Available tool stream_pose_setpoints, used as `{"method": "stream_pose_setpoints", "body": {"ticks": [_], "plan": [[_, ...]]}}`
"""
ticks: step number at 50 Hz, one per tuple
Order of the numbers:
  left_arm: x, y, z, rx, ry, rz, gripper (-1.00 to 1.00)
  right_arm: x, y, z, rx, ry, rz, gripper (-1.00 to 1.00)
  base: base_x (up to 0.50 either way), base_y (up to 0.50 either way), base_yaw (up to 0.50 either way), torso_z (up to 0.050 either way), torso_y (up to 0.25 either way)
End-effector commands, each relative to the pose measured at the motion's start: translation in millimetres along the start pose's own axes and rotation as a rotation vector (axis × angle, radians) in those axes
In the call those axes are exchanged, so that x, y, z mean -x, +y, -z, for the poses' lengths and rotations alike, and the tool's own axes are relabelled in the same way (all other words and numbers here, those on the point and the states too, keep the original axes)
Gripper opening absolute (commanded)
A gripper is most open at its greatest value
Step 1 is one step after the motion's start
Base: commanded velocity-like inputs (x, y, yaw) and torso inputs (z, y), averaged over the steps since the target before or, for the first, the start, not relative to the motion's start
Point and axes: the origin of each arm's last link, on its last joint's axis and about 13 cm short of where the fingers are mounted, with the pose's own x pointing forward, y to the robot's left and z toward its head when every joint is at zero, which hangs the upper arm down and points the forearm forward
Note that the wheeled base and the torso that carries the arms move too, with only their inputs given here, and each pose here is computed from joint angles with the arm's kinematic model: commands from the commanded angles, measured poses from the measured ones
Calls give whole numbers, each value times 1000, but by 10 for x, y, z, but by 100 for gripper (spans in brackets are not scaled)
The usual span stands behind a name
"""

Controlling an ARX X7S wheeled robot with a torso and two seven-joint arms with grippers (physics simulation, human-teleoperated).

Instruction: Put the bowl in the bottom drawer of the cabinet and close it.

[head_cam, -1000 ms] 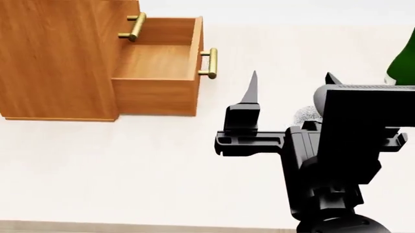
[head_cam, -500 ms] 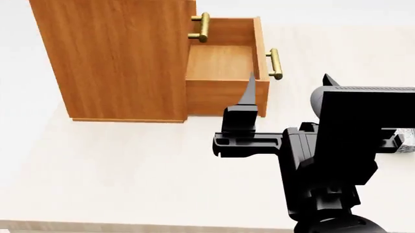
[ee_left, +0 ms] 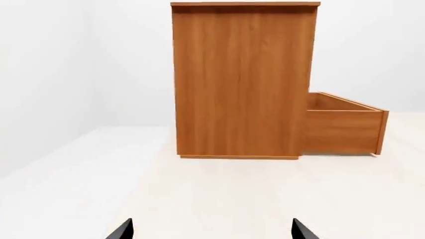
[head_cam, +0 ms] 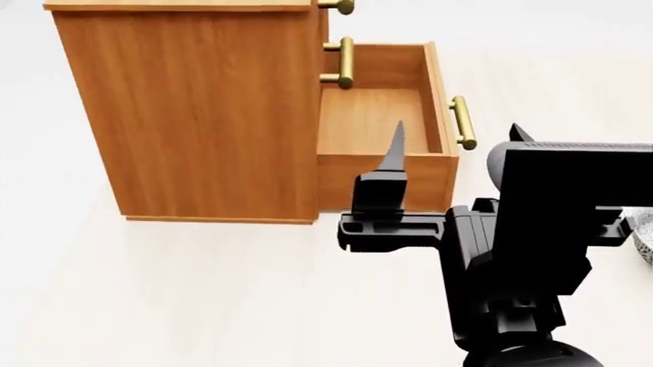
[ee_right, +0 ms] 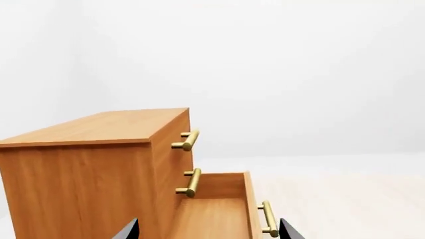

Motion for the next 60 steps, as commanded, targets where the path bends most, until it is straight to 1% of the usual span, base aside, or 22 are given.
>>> {"method": "stream_pose_setpoints", "body": {"ticks": [1, 51, 54, 60], "plan": [[0, 0, -2, 0, -2, 0, 100, -6, -9, 27, 9, 3, 10, 100, 500, 0, 0, 0, 0], [-2, 6, -5, 10, -3, -7, 100, -27, -7, 62, 0, 15, 6, 100, 500, 0, 0, 0, 0], [-3, 7, -8, 9, -3, -7, 100, -31, -13, 86, 14, 20, 11, 100, 500, 0, 0, 0, 0], [-1, 4, -9, 10, -2, -7, 100, -45, -35, 147, 31, 39, 13, 100, 1, 0, 0, 0, 0]]}}
